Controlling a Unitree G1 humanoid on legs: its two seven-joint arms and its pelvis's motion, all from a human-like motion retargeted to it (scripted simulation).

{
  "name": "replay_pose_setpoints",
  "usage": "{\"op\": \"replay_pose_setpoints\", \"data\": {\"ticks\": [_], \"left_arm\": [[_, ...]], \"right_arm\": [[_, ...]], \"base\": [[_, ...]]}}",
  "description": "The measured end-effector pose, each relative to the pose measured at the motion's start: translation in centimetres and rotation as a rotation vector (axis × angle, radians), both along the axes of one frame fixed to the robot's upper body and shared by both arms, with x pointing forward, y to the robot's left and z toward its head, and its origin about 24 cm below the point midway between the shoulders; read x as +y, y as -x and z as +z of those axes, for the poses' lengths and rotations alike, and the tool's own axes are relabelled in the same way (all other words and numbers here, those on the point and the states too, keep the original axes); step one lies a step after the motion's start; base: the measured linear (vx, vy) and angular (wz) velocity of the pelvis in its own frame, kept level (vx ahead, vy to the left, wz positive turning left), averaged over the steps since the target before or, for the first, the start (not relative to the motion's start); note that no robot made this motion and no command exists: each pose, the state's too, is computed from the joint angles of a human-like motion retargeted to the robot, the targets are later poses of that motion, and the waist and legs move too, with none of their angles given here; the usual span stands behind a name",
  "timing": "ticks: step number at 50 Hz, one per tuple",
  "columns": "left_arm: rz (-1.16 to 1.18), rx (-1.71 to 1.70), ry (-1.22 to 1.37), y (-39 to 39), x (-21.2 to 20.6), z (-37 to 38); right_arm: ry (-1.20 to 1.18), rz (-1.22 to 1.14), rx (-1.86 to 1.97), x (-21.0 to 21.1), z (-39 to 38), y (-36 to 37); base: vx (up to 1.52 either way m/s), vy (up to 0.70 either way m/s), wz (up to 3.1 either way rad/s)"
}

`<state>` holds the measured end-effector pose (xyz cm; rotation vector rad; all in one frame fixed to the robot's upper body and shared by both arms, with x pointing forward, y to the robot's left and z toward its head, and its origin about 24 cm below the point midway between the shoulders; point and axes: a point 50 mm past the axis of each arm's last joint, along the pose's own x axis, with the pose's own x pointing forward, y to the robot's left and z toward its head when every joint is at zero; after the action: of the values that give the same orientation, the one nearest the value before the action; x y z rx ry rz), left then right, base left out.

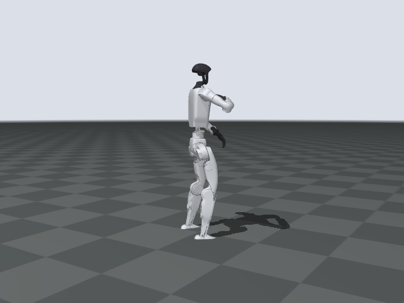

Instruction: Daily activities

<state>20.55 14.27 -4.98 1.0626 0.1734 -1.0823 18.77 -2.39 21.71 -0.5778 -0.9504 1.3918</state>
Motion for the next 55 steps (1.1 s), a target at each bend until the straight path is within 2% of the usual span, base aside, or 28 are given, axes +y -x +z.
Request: {"op": "replay_pose_setpoints", "data": {"ticks": [8,16,22,29,38,48,55], "left_arm": [[0.147,0.094,-0.213,2.3,2.5,-5.5],[0.209,0.147,-0.299,2.6,2.7,-7.2],[0.183,0.176,-0.311,2.3,2.3,-7.2],[0.05,0.099,-0.243,0.3,0.9,-4.5],[-0.34,-0.275,0.02,-3.2,-5.4,7.1],[-0.874,-0.848,0.229,-2.8,-16.9,21.6],[-1.134,-1.006,0.329,0.9,-21.3,25.4]], "right_arm": [[0.145,-0.12,-0.075,-1.8,-3.4,-1.1],[0.375,-0.073,-0.194,-1.7,-5.7,-1.3],[0.528,-0.023,-0.281,-1.2,-6.1,-1.6],[0.594,-0.011,-0.429,-0.9,-4.2,-1.8],[0.624,-0.066,-0.58,-0.8,-2.7,-2.5],[0.29,0.068,-0.765,4.9,2.2,0.2],[0.143,0.171,-0.841,7.2,4.0,2.6]], "base": [[0.0,0.0,0.0],[0.0,0.0,0.0],[0.0,0.0,0.0],[0.0,0.0,0.0],[0.0,0.0,0.0],[-0.02,0.0,-0.03],[-0.01,0.0,-0.02]]}}
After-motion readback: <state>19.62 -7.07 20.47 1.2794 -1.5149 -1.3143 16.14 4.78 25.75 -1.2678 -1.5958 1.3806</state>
